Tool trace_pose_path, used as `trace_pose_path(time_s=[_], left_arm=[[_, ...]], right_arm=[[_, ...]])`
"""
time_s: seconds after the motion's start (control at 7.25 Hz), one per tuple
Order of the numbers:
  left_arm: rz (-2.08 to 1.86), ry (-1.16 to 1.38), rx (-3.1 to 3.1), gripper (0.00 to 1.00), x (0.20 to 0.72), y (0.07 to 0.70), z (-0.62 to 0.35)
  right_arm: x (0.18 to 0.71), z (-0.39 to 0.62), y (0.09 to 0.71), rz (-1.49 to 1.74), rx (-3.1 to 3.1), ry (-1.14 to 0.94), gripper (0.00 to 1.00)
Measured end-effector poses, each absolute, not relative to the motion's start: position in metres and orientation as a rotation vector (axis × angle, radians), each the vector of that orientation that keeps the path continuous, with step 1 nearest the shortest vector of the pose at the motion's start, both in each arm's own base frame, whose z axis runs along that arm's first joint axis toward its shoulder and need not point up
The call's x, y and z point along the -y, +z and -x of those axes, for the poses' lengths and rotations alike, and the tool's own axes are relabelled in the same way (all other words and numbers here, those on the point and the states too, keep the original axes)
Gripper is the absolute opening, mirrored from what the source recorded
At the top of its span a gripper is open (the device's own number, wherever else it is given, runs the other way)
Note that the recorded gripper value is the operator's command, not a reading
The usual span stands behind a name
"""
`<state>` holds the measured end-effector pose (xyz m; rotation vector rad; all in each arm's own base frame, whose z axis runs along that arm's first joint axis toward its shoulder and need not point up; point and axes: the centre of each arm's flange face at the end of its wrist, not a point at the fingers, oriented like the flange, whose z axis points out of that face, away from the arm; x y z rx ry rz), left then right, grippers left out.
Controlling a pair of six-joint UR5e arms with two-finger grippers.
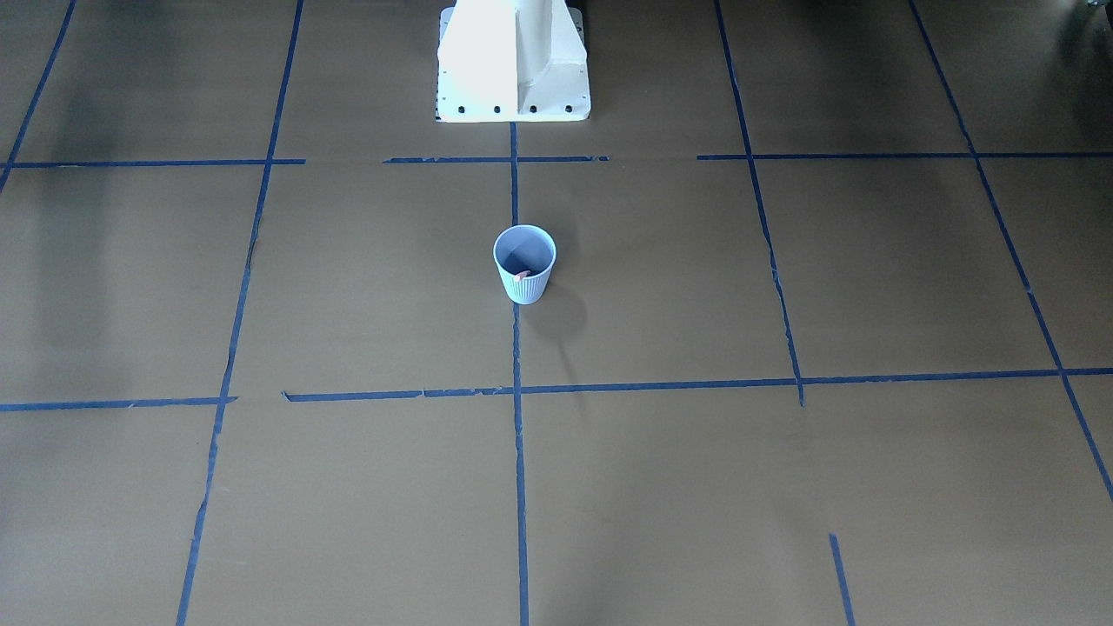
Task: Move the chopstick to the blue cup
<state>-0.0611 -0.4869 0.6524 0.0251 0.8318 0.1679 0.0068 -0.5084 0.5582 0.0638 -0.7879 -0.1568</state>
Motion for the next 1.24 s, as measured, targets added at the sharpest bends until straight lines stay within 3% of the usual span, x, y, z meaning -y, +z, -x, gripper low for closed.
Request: trace_pose_path(time_s=[0.69,1.24], left_arm=[[0.056,0.029,-0.827,1.00,0.480,0.667,0.061],[0.057,0.027,-0.827,1.00,0.480,0.668,0.061]], right_arm=[[0.481,-0.052,0.675,-0.070,0.833,-0.054,1.00],[0.478,-0.075,0.671,-0.057,0.820,0.046,1.00]])
